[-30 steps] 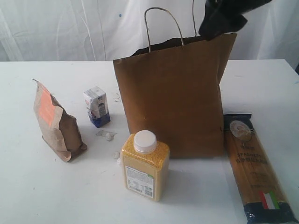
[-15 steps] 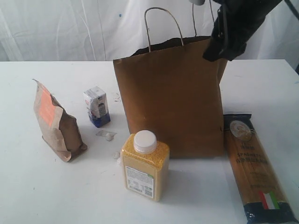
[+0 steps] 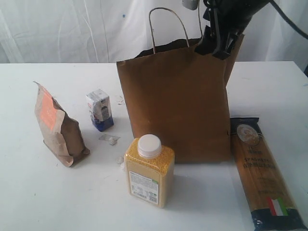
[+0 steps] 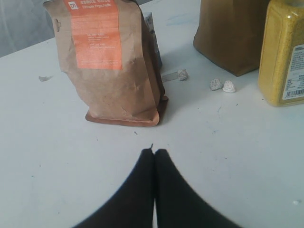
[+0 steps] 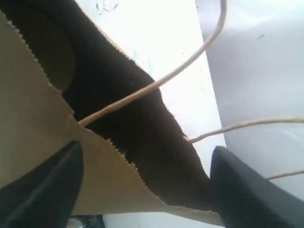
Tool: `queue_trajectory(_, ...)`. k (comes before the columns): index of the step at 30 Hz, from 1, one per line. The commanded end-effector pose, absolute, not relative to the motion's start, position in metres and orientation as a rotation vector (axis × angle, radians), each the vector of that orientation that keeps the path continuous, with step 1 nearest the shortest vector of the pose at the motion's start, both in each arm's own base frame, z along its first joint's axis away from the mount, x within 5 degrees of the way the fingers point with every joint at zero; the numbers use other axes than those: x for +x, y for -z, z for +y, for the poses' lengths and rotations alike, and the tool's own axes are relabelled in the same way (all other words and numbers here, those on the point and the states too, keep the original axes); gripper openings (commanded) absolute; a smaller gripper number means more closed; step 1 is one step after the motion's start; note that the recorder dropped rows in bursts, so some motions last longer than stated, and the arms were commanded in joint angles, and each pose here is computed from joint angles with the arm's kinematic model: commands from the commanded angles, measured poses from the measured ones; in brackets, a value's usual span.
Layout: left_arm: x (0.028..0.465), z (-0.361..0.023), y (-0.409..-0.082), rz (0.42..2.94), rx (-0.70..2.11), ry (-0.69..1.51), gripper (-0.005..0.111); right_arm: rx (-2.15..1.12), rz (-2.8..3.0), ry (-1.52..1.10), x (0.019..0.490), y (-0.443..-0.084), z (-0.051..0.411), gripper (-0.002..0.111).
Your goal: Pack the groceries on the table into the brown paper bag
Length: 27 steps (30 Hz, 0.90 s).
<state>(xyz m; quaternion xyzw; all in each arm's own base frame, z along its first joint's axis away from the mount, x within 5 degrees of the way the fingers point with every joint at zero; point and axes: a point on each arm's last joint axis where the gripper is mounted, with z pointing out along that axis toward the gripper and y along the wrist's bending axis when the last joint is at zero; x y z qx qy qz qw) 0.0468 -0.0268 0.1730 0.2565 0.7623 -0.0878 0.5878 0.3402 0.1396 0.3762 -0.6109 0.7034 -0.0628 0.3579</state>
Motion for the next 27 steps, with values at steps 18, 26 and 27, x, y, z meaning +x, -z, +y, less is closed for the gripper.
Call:
queue_trajectory(18,0.047,-0.027,-0.172,1.778,0.588,0.209,0.0,-1.784,1.948,-0.015,0.333,-0.348,0.141,0.053)
queue_trajectory(26,0.047,-0.027,-0.172,1.778,0.588,0.209,0.0,-1.713,2.063,-0.071,0.319,-0.358,0.136,0.017)
queue_trajectory(27,0.047,-0.027,-0.172,1.778,0.588,0.209,0.0,-1.67,2.086,-0.074,0.317,-0.362,0.136,0.013)
